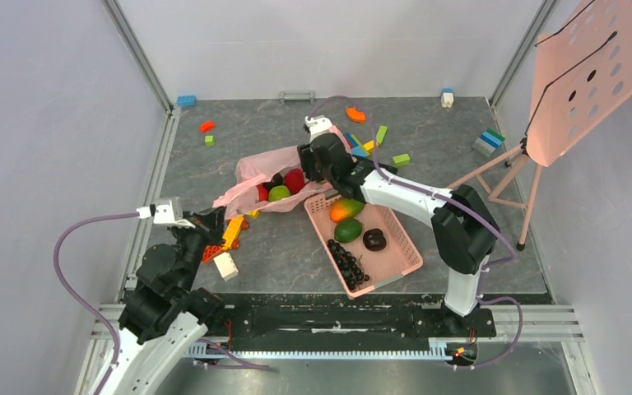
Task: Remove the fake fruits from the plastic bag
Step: Adjust the plastic bag at the center of the board.
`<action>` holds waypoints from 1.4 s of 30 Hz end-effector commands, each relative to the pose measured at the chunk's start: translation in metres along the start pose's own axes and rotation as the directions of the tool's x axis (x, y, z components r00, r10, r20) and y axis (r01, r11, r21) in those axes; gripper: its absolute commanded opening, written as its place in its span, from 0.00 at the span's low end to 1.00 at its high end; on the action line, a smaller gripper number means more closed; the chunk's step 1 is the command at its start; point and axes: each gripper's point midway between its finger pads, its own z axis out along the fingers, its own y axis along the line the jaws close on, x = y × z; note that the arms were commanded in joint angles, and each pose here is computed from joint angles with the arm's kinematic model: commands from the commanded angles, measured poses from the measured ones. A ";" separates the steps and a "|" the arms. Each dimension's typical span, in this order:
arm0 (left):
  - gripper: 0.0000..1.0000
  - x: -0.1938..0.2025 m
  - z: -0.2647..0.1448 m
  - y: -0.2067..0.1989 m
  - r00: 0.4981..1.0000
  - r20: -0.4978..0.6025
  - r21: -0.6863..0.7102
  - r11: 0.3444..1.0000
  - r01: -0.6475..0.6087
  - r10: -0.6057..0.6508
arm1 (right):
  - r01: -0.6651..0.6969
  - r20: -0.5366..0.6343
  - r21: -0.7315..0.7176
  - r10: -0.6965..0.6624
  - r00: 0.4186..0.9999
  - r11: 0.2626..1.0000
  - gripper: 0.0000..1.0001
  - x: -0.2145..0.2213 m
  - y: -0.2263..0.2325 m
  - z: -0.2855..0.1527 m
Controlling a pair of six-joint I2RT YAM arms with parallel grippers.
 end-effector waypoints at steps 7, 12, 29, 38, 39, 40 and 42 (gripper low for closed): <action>0.02 -0.020 -0.011 0.012 0.999 0.052 -0.068 0.998 0.017 -0.014 | -0.004 0.107 -0.059 0.011 0.994 0.998 0.72 -0.042 -0.034 -0.007; 0.02 -0.015 -0.006 0.002 0.999 0.033 -0.020 0.999 0.026 -0.025 | 0.110 0.171 -0.287 -0.062 0.983 0.952 0.55 -0.047 0.021 -0.034; 0.02 -0.007 0.005 -0.015 0.999 -0.015 0.043 0.999 0.032 -0.031 | 0.376 0.237 -0.442 -0.298 0.925 0.814 0.43 0.061 0.094 -0.084; 0.02 -0.003 -0.007 -0.016 0.999 -0.033 0.082 0.997 0.013 -0.011 | 0.377 0.254 -0.439 -0.290 0.923 0.815 0.44 0.072 0.093 -0.095; 0.02 -0.001 -0.008 -0.015 0.999 -0.037 0.080 0.997 0.011 -0.008 | 0.378 0.266 -0.425 -0.285 0.921 0.822 0.45 0.065 0.093 -0.095; 0.02 0.001 -0.009 -0.014 0.999 -0.041 0.079 0.997 0.009 -0.006 | 0.374 0.271 -0.397 -0.282 0.920 0.838 0.47 0.059 0.090 -0.092; 0.02 0.004 -0.011 -0.011 0.999 -0.044 0.074 0.997 0.007 -0.004 | 0.366 0.280 -0.352 -0.276 0.920 0.862 0.53 0.044 0.088 -0.087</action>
